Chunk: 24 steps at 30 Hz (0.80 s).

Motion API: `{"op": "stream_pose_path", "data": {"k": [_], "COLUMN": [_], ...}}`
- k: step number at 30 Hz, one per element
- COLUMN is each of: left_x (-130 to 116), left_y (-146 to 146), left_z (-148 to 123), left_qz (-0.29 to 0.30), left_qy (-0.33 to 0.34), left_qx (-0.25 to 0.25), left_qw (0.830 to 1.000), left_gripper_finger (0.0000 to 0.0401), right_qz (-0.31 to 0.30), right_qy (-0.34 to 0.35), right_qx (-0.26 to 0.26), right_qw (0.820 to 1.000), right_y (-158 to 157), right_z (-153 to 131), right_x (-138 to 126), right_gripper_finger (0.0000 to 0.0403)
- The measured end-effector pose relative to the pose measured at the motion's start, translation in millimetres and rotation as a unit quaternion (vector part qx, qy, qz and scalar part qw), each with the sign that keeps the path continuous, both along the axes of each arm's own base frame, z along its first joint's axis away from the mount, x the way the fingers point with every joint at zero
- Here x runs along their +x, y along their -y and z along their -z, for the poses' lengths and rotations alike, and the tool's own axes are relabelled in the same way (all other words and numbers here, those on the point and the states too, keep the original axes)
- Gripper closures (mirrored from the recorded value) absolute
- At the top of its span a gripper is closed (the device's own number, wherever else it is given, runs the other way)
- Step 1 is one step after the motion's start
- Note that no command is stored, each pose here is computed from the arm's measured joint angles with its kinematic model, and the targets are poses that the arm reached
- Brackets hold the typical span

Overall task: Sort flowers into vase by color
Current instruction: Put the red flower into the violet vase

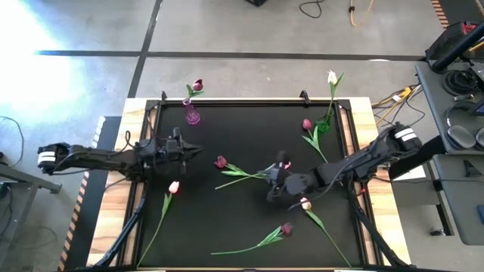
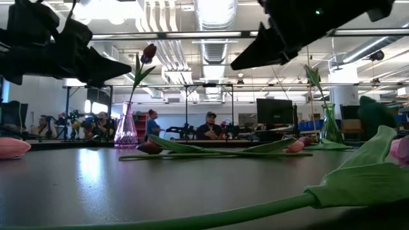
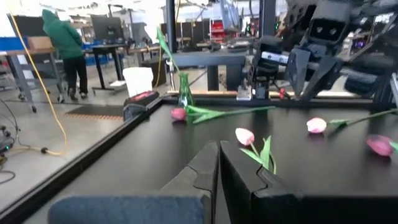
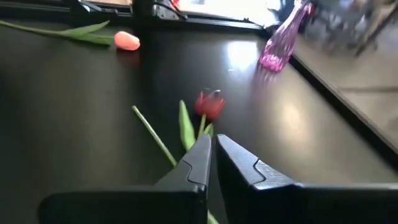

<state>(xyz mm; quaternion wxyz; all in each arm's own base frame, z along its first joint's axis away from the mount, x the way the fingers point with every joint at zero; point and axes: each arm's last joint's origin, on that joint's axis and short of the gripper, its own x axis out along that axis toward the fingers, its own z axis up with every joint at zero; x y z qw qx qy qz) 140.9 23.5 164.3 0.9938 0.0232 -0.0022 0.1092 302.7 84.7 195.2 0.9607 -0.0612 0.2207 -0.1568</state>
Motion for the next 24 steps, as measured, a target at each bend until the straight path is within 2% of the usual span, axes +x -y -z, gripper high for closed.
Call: {"op": "stream_pose_path", "data": {"k": [4,10,13,18,24], "left_x": [1.6,3.2,3.8,5.0,6.3], "left_y": [-0.2,-0.5,-0.6,-0.8,-1.0], "left_z": [2.1,2.7,3.9,4.8,8.0], "left_qz": [0.0,0.0,0.0,0.0,0.0], "left_qy": [-0.007,-0.006,-0.01,-0.012,-0.024], "left_qx": [-0.001,-0.003,-0.003,-0.002,-0.003], "left_qw": [1.0,1.0,1.0,1.0,1.0], "left_gripper_finger": [0.04,0.04,0.04,0.04,0.04], "right_qz": [0.017,0.037,0.023,-0.014,0.033], "right_qy": [-0.034,-0.086,-0.121,-0.151,-0.209], "right_qx": [0.02,0.027,0.066,0.162,0.194], "right_qw": [0.999,0.995,0.99,0.975,0.958], "right_y": [-6.5,-15.1,-9.7,14.7,46.4], "right_z": [2.0,-6.5,-9.5,-0.3,14.5], "right_x": [18.9,53.4,70.5,94.6,109.9], "right_gripper_finger": [0.0354,0.0289,0.0267,0.0262,0.0266]}}
